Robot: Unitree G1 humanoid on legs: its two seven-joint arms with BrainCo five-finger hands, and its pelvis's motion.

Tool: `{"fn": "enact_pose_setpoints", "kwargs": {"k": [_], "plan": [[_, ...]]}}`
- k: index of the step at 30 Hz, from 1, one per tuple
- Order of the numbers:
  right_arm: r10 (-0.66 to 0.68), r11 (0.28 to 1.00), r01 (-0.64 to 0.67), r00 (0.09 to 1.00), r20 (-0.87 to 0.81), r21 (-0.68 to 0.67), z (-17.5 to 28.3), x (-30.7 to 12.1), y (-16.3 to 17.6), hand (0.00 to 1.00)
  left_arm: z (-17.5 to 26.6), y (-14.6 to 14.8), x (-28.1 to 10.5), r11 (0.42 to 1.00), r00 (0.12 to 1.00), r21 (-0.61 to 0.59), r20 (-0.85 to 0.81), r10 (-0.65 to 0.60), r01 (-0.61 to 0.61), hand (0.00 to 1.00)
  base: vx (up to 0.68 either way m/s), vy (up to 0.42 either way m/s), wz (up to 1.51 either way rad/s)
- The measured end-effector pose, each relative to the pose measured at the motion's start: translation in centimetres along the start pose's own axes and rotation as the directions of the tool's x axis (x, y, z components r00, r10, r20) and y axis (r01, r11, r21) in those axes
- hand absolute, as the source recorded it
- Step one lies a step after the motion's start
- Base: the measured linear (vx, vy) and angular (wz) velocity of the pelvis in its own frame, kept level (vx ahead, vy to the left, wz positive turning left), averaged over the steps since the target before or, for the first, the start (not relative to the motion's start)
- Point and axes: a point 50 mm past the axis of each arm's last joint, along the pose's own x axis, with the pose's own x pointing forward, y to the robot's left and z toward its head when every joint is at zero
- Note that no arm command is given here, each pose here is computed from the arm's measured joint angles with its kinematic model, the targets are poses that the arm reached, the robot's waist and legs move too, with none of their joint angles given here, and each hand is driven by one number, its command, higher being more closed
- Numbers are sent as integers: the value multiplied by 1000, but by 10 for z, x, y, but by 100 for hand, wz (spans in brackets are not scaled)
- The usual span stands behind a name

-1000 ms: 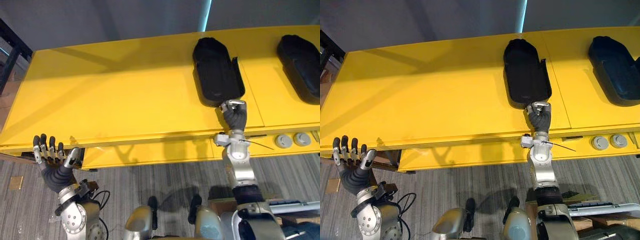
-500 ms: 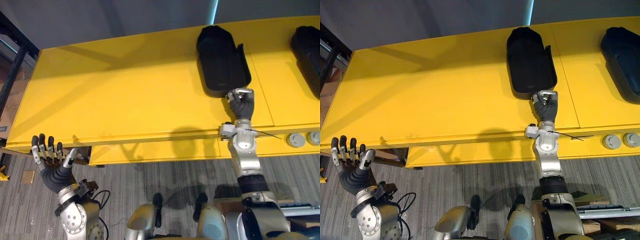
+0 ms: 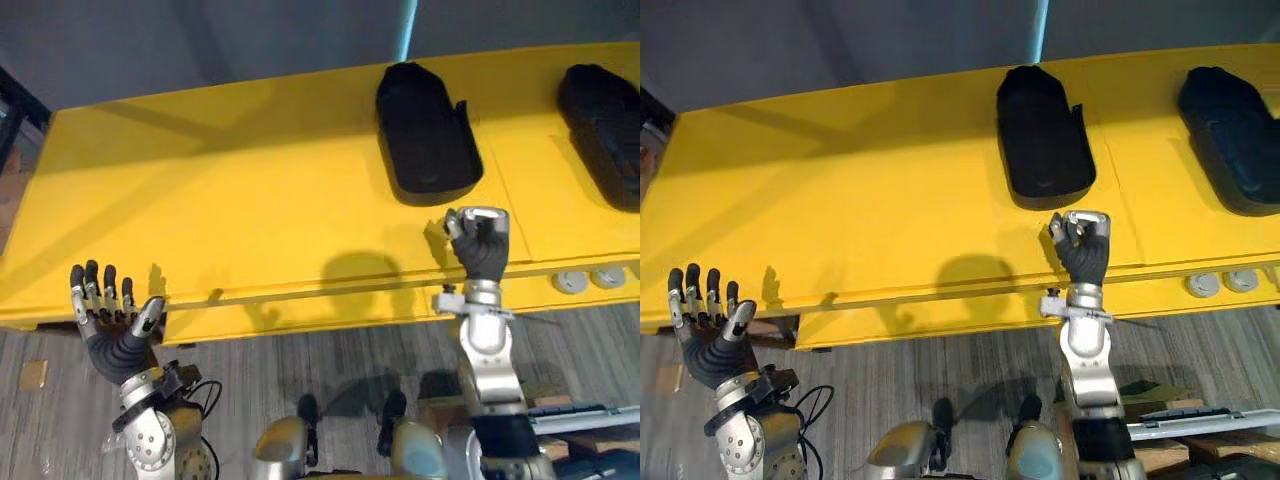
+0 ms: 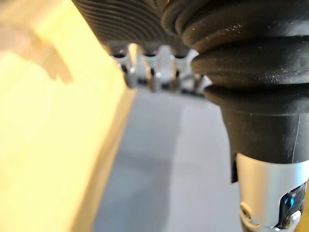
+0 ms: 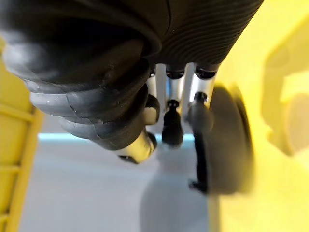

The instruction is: Walk over and take plastic housings, then place them on the shelf

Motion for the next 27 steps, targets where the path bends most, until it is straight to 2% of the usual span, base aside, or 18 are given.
{"fn": "enact_pose_setpoints", "kwargs": {"k": [2,7,12,15,19,21,23,27], "plan": [[-44,999,44,999,-29,-14,0,-13,-11,0,2,-12,2,998,998,-33,26,-56,57,0,69,11,-41],[-170,985,164,973,-158,-50,-11,-45,-46,0,5,-26,6,992,993,-77,61,-100,104,0,23,36,-62],[-257,964,230,930,-264,-130,-14,-85,-79,0,5,-25,5,996,996,-57,57,-72,75,0,-45,7,-56],[-187,982,185,951,-246,-30,-10,-83,-74,0,9,-16,8,1000,996,7,91,5,-6,0,-96,-45,-90],[-36,988,58,988,-149,145,-7,-53,-56,0,24,8,5,988,980,72,152,128,-140,0,-75,39,-133],[-46,979,78,984,-170,186,-14,-50,-57,0,31,5,5,990,975,60,195,111,-124,0,-74,138,-67],[-77,976,127,962,-260,178,-30,-56,-59,0,40,-4,7,996,963,47,263,58,-73,0,-127,170,-30],[-164,945,260,900,-405,197,-43,-98,-62,0,42,-12,6,999,964,27,266,14,-22,0,-212,161,-71]]}}
